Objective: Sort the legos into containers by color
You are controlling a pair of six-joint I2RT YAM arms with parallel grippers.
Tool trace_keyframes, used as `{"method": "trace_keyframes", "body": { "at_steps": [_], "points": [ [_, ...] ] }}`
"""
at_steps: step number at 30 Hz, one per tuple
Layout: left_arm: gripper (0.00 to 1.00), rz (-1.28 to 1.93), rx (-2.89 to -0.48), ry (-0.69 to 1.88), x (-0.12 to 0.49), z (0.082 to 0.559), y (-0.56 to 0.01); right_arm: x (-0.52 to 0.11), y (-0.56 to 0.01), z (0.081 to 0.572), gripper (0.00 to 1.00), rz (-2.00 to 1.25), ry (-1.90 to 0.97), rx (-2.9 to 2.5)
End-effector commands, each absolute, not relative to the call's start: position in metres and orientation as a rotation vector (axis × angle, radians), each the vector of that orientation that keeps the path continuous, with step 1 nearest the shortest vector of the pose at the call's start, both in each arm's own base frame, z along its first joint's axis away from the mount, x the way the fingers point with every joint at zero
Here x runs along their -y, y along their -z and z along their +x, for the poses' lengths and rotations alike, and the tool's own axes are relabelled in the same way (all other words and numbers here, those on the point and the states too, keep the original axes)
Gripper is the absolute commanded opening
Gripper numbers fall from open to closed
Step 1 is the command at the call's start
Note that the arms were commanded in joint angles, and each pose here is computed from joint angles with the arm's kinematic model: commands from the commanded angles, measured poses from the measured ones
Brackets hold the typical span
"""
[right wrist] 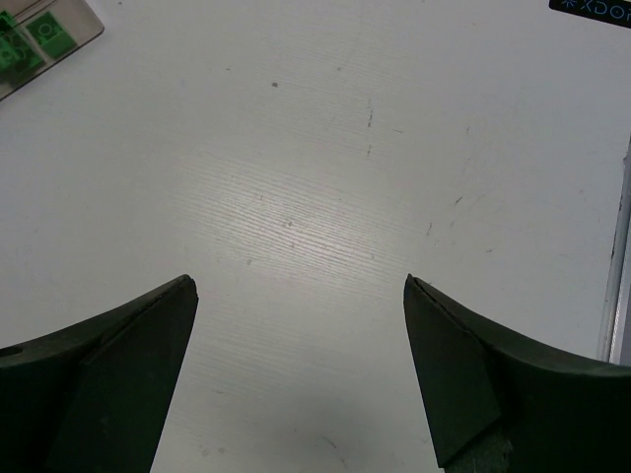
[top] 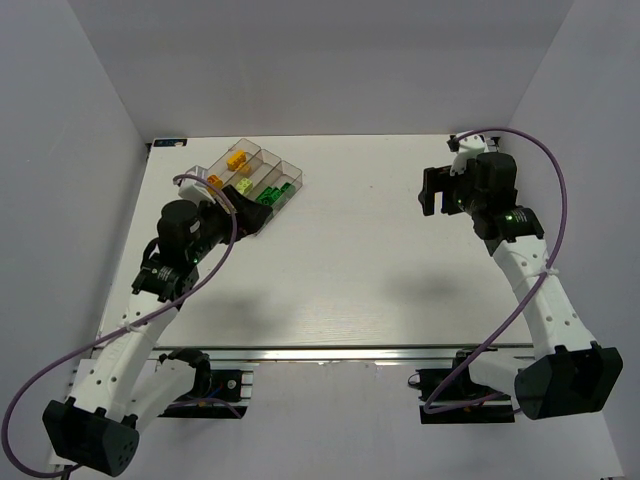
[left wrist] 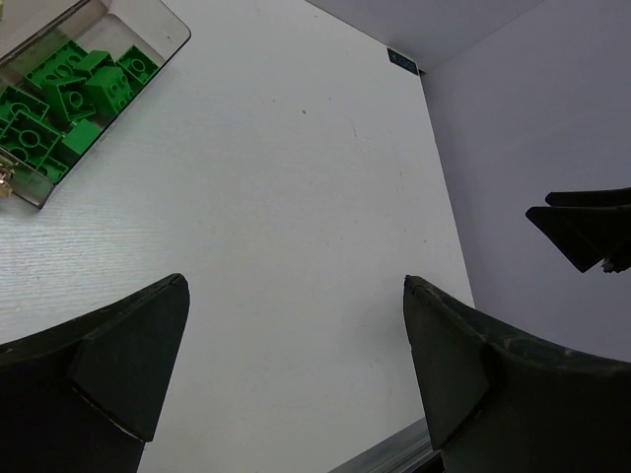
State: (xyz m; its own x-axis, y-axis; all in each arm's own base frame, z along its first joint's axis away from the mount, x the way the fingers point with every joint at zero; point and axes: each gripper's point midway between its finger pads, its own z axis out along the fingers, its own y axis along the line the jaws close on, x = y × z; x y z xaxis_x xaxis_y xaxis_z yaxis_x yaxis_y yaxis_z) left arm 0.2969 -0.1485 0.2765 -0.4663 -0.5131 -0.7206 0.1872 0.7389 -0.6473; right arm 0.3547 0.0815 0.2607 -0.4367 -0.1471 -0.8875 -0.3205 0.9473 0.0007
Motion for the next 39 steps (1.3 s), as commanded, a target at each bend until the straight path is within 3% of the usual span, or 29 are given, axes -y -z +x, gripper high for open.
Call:
{"method": "trace_keyframes", "body": {
  "at_steps": [1,39],
  "points": [
    [0.98,-0.239,-1.847,0.851,0.1467,0.2910,-0.2896,-0.0802,-0.2707,0.3574,0.89,-0.346,-0.180,-1.986],
    [0.98,-0.208,-1.813,0.859,0.1465,0.2848,-0.2919,-0.0815,-0.2636,0.3508,0.89,-0.334,-0.201,-1.996]
  ]
}}
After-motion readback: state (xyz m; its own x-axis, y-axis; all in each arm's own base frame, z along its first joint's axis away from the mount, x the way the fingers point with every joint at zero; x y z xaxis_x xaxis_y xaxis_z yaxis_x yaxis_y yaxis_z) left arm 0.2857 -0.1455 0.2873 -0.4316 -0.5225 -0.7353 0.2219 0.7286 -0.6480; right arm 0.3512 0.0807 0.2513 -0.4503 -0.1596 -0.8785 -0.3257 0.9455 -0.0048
